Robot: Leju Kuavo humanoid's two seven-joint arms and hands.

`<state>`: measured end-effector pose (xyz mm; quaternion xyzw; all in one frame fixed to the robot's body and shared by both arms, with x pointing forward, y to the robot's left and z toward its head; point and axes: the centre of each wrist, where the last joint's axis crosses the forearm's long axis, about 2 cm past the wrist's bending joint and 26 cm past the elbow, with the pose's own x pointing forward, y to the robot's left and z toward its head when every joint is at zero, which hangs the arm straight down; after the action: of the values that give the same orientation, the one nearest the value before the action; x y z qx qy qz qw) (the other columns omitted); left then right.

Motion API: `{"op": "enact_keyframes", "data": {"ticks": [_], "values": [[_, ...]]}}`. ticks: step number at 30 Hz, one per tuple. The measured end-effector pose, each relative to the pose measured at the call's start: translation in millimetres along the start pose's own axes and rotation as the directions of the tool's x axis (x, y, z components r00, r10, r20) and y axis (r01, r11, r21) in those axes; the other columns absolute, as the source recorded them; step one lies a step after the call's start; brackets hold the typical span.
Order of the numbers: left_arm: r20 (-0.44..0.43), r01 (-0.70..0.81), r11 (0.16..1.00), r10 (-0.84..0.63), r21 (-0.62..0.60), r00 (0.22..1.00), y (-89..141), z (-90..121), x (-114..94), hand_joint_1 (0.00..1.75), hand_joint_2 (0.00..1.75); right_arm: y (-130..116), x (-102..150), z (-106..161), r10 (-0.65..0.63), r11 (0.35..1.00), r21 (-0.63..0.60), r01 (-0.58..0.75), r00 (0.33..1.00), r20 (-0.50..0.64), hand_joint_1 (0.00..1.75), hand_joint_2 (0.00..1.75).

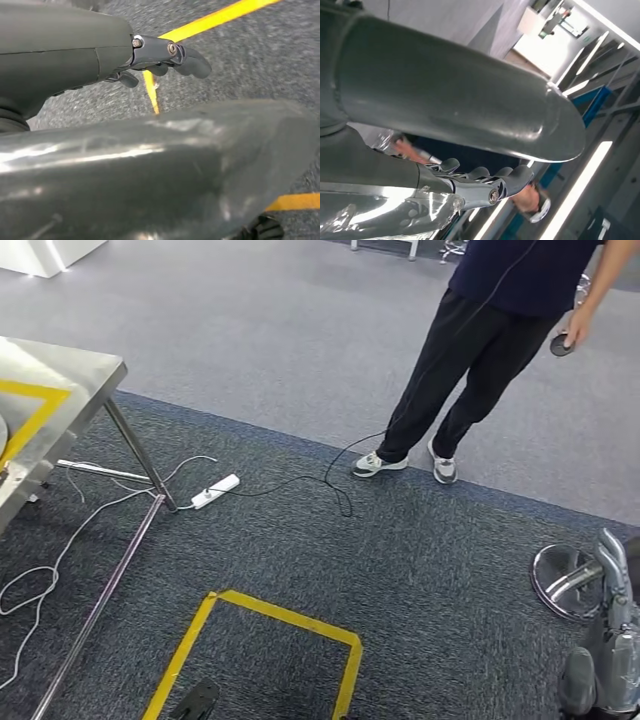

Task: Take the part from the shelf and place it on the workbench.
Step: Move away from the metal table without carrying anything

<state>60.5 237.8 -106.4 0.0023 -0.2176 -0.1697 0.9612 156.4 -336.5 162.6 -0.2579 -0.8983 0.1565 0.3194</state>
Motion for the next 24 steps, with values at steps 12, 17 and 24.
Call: {"op": "enact_keyframes", "data": {"ticks": [12, 17, 24], "values": [[0.046, 0.008, 1.000, -0.008, 0.000, 0.999, 1.5, -2.7, 9.8, 0.00, 0.00, 2.4, -3.1, -10.7, -0.021, 1.000, -0.015, 0.022, 1.000, 0.021, 0.00, 0.00], [0.034, 0.000, 1.000, 0.000, 0.003, 0.999, 3.2, -3.5, 12.0, 0.00, 0.00, 5.6, -12.0, -27.0, -0.035, 0.999, -0.029, 0.036, 0.999, 0.033, 0.00, 0.00], [0.036, -0.024, 1.000, 0.024, 0.019, 0.999, 8.1, -5.5, 18.0, 0.00, 0.00, 10.3, -25.4, -46.2, -0.052, 0.997, -0.047, 0.053, 0.998, 0.034, 0.00, 0.00]]}}
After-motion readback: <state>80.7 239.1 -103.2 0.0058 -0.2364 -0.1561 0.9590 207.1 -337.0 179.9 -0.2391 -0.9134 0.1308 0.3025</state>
